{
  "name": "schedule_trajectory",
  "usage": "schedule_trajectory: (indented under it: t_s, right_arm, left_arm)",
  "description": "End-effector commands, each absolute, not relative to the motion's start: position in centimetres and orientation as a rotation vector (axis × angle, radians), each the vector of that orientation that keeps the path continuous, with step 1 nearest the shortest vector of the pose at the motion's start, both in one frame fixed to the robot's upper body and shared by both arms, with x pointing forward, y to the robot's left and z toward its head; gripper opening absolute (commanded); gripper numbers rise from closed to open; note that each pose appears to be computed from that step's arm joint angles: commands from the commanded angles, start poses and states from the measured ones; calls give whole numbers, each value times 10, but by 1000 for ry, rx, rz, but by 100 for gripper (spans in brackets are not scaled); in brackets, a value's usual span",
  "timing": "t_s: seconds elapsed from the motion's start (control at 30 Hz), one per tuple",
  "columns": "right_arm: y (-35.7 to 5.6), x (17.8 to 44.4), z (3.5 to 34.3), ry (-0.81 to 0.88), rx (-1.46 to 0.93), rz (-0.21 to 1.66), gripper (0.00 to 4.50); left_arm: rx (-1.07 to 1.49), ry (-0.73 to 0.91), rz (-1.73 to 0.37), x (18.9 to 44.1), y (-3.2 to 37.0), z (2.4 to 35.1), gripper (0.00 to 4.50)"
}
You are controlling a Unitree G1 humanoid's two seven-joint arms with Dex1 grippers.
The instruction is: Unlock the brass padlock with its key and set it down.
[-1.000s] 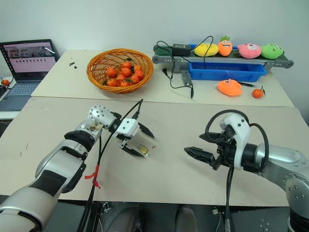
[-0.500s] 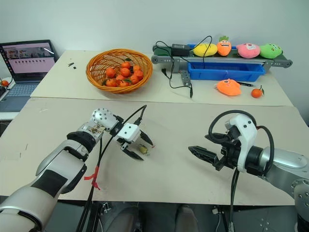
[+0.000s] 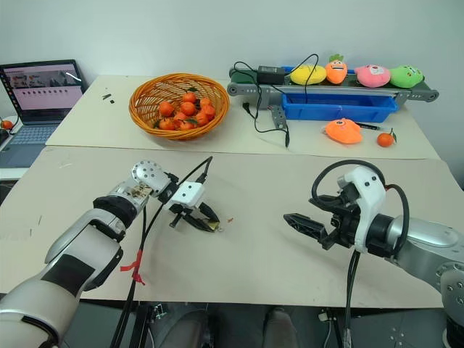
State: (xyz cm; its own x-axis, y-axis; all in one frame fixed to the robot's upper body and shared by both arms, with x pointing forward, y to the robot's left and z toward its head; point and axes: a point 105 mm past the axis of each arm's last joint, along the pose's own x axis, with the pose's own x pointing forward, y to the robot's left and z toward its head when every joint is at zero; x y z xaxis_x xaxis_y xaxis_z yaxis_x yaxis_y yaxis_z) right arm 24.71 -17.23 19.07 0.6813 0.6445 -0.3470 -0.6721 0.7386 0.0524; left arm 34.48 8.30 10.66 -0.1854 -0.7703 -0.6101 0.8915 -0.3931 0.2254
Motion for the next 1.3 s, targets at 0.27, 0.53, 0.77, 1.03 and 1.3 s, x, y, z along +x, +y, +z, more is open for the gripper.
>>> schedule_trajectory:
  t_s: [0.27,0.53,0.77,1.03,1.3]
  right_arm:
    - [-162,264,211,242,-201,785,450]
    - [-136,272,216,76,-454,852,450]
    - [-123,277,208,-35,-797,893,450]
    - [-135,278,181,-119,-993,847,450]
    - [-119,273,188,-232,-1002,839,424]
  left_arm:
    - [572,-67,-1750,349,53,171,83]
    - [500,-89,-1772,325,44,181,83]
    - [501,-91,-1778,324,41,191,83]
    - [487,-81,-1794,323,39,188,83]
    - [478,-84,-1824,319,34,186,83]
